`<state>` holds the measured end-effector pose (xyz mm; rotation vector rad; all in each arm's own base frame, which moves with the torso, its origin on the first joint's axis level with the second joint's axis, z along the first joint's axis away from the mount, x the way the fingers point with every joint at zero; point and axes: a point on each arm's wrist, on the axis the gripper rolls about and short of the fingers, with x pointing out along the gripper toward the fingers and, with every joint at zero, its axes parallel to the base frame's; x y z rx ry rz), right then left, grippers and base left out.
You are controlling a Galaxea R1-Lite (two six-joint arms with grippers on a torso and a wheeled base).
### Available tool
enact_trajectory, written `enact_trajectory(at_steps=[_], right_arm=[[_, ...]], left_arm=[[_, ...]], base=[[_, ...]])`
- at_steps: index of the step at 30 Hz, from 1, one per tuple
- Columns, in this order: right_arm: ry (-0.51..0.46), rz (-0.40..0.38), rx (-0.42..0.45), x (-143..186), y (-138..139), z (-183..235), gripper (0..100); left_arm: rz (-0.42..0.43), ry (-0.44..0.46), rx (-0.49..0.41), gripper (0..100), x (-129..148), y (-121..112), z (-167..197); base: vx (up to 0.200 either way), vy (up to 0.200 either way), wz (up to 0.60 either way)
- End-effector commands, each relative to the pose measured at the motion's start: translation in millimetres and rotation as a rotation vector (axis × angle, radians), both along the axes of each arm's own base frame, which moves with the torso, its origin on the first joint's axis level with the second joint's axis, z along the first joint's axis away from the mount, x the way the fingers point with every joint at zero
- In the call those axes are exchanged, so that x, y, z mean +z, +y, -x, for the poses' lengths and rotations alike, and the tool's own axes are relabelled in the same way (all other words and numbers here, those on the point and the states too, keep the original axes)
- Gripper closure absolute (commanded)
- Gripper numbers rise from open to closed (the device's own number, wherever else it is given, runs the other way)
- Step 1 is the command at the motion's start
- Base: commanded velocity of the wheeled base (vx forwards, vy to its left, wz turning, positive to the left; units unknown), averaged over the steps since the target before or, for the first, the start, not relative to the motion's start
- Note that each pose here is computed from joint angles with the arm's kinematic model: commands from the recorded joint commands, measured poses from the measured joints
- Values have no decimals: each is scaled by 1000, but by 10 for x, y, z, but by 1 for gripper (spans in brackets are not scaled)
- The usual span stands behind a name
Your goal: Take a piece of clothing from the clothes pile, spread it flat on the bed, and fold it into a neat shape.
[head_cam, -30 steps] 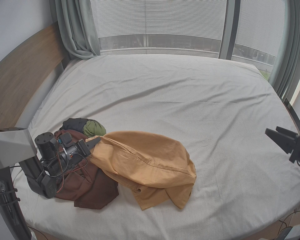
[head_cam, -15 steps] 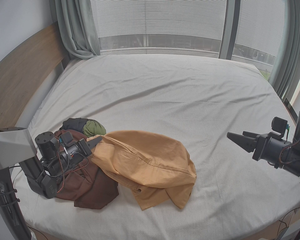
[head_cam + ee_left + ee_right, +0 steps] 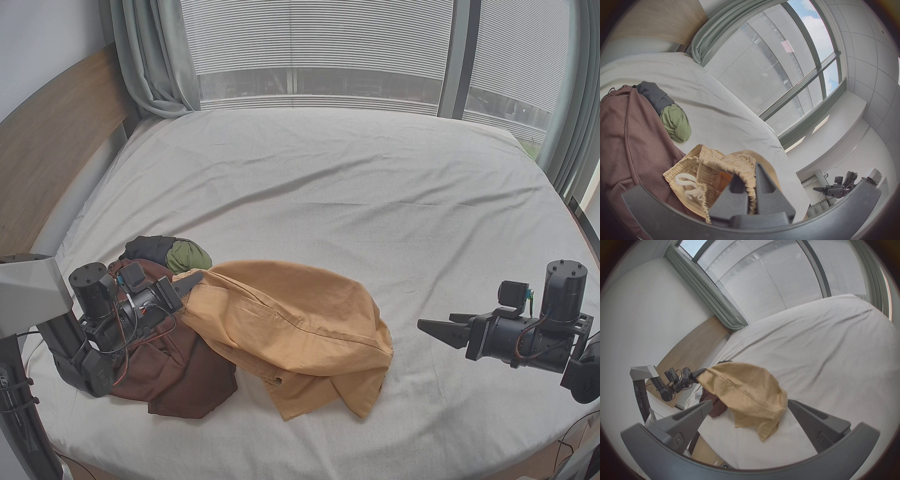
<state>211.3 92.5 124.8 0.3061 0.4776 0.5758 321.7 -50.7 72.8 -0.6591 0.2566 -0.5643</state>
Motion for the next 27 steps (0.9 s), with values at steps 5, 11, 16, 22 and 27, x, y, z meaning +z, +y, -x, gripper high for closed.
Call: enact_trajectory(at_steps=[5, 11, 16, 22, 27], right_arm=[[166, 6, 39, -388, 5, -117, 0], [201, -7, 16, -686, 0, -239, 0], [247, -105, 54, -899, 14, -295, 0], [262, -135, 33, -1160, 29, -390, 0], [262, -138, 31, -1316, 45, -449, 0]], left_arm=[[0, 1, 2, 100, -3, 6, -1], [0, 0, 2, 100, -2, 6, -1], [0, 1, 2, 100, -4, 6, 2], [0, 1, 2, 100, -4, 6, 2], [0, 1, 2, 100, -7, 5, -2]], base=[[0, 0, 0], [0, 0, 0], [0, 0, 0], [0, 0, 0], [0, 0, 0]])
